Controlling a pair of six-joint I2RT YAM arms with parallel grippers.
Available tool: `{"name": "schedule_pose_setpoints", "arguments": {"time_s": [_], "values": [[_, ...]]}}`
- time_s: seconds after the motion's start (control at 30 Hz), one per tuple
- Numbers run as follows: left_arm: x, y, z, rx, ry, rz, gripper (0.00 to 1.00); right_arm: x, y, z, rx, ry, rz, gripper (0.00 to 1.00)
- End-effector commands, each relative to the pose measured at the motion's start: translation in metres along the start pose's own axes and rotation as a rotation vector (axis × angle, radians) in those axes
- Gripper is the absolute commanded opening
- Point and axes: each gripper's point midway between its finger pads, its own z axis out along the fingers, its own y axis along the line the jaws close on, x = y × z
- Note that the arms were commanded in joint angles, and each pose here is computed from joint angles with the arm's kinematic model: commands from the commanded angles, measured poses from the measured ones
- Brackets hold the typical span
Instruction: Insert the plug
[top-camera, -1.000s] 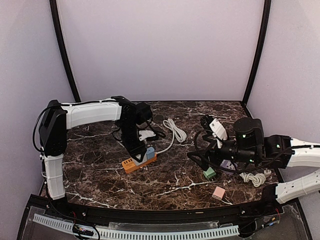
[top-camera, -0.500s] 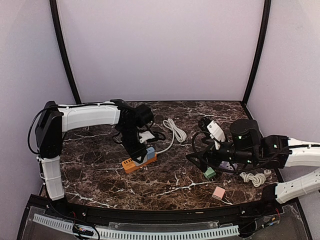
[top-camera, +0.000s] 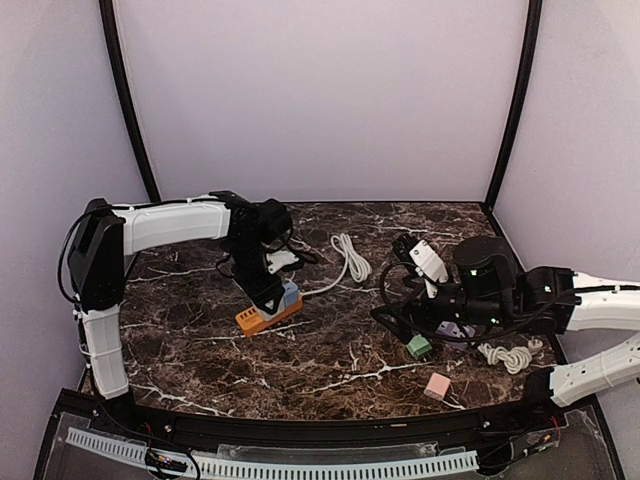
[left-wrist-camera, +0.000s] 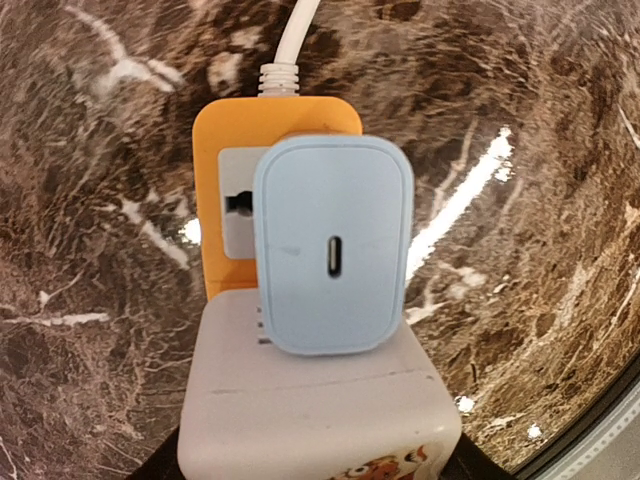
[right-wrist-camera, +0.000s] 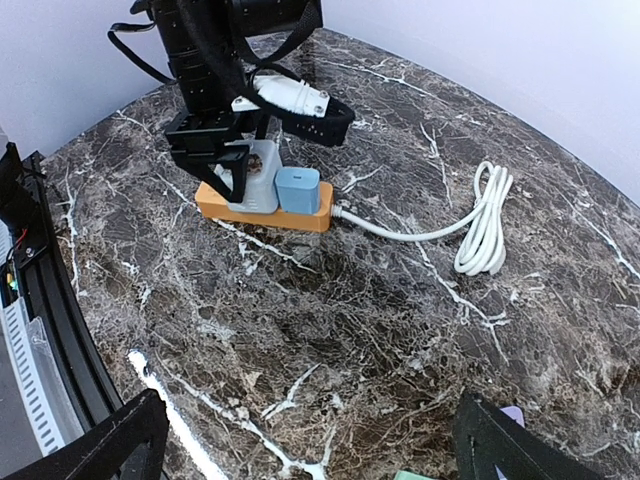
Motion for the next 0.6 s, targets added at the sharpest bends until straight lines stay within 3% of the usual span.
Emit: {"name": "schedule_pose_setpoints", "arguments": {"time_s": [0.0, 0.27, 0.57], "values": [[0.03, 0.062, 0.029, -0.163, 0.135, -0.099, 0.01, -0.013, -0.002, -0.001, 0.016, -0.026, 0.027, 0.99], [0.053, 0.109, 0.026, -0.153, 0.152, -0.269, 0.01, -0.014, -0.005, 0.004, 0.037, -0.016, 0.037, 0.99], [0.055, 0.103, 0.038, -0.08, 0.131, -0.318, 0.05, -0.011, -0.007, 0.007, 0.056, -0.006, 0.06, 0.99]]}}
